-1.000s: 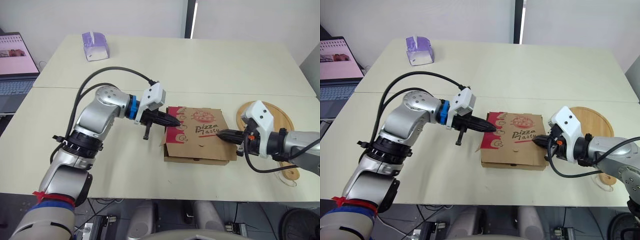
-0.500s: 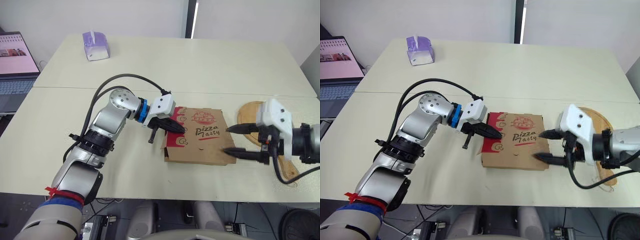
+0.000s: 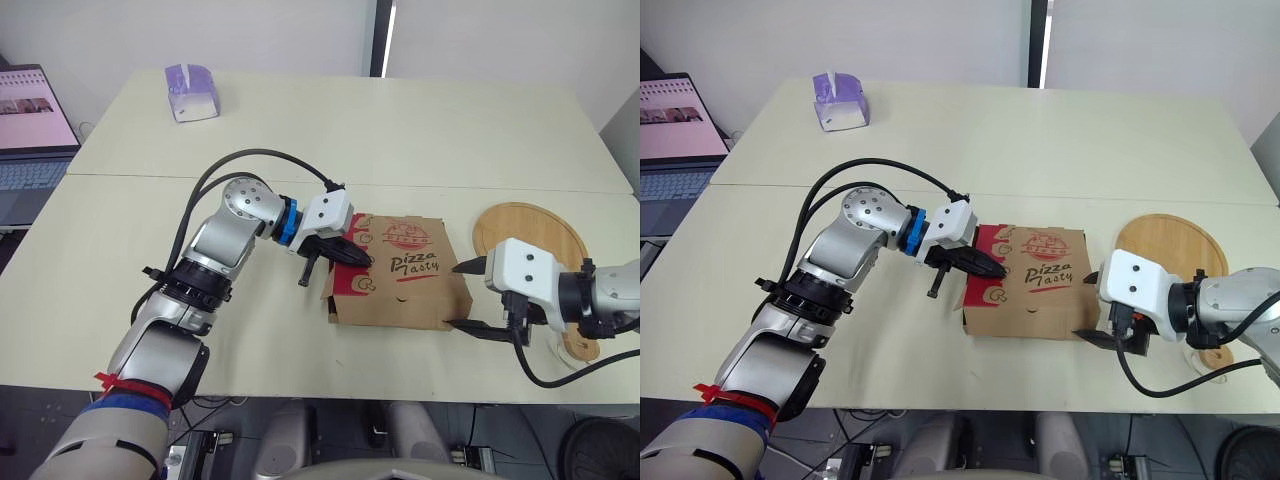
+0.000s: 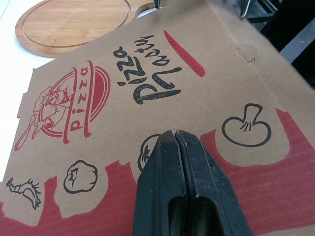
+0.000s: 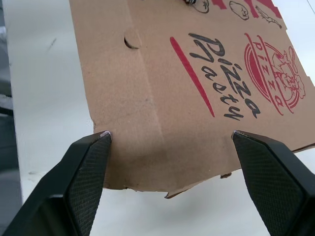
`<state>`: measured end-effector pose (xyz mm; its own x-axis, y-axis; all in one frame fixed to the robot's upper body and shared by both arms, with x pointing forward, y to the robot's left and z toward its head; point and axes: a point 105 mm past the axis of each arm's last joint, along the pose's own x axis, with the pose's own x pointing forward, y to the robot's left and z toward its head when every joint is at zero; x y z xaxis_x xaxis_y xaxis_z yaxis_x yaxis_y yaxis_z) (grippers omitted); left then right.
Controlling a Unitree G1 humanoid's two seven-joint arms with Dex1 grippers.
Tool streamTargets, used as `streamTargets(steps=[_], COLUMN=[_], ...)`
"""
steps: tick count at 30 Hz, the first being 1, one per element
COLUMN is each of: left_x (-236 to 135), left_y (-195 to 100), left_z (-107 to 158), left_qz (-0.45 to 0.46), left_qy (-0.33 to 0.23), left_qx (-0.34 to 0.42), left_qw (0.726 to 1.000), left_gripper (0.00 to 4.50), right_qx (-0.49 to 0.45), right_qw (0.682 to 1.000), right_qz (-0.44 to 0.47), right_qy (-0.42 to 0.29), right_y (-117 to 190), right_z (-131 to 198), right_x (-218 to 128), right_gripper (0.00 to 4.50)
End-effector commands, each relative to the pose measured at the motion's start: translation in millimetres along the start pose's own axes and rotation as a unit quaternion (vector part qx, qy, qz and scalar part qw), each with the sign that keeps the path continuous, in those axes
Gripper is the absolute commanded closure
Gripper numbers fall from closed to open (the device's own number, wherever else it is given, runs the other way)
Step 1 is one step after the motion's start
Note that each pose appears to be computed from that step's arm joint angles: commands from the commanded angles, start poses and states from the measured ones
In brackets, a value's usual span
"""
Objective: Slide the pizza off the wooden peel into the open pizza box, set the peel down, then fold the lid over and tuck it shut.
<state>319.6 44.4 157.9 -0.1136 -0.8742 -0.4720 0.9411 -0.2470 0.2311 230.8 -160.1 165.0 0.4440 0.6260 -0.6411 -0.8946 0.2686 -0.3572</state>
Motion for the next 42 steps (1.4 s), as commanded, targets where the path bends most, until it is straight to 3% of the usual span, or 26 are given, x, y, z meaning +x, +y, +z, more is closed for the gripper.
streamTargets(steps=[1,18,29,36,41,42], left_x=[-2.1,3.7,3.9,1.9,0.9,0.7], left_y=[0.4,-10.2,-23.0,-21.1,-20.4,-20.3], left_z=[9.7,12.8,-6.0,-7.3,-7.9,-7.9], left_qz=[-0.005,-0.042,-0.059,-0.05,-0.048,-0.047], left_qy=[-0.005,-0.003,0.031,0.034,0.035,0.035], left_qx=[0.021,0.041,0.045,0.044,0.043,0.042], left_qw=[1.0,0.998,0.997,0.997,0.997,0.997], left_gripper=[4.5,4.5,4.5,4.5,4.5,4.5], right_qx=[-0.035,-0.004,0.01,0.055,0.128,0.127], right_qw=[0.999,0.994,0.994,0.988,0.977,0.978], right_qz=[-0.024,-0.093,-0.093,-0.107,-0.155,-0.16], right_qy=[-0.005,-0.052,-0.051,-0.094,-0.068,-0.047], right_y=[-7.2,-24.4,-4.2,-15.2,-47.3,-48.4], right_z=[4.3,19.4,14.3,21.3,-5.1,-14.3], right_x=[1.4,14.0,27.7,-2.0,-38.8,-40.3], right_gripper=[0.29,0.29,0.29,0.29,0.29,0.66])
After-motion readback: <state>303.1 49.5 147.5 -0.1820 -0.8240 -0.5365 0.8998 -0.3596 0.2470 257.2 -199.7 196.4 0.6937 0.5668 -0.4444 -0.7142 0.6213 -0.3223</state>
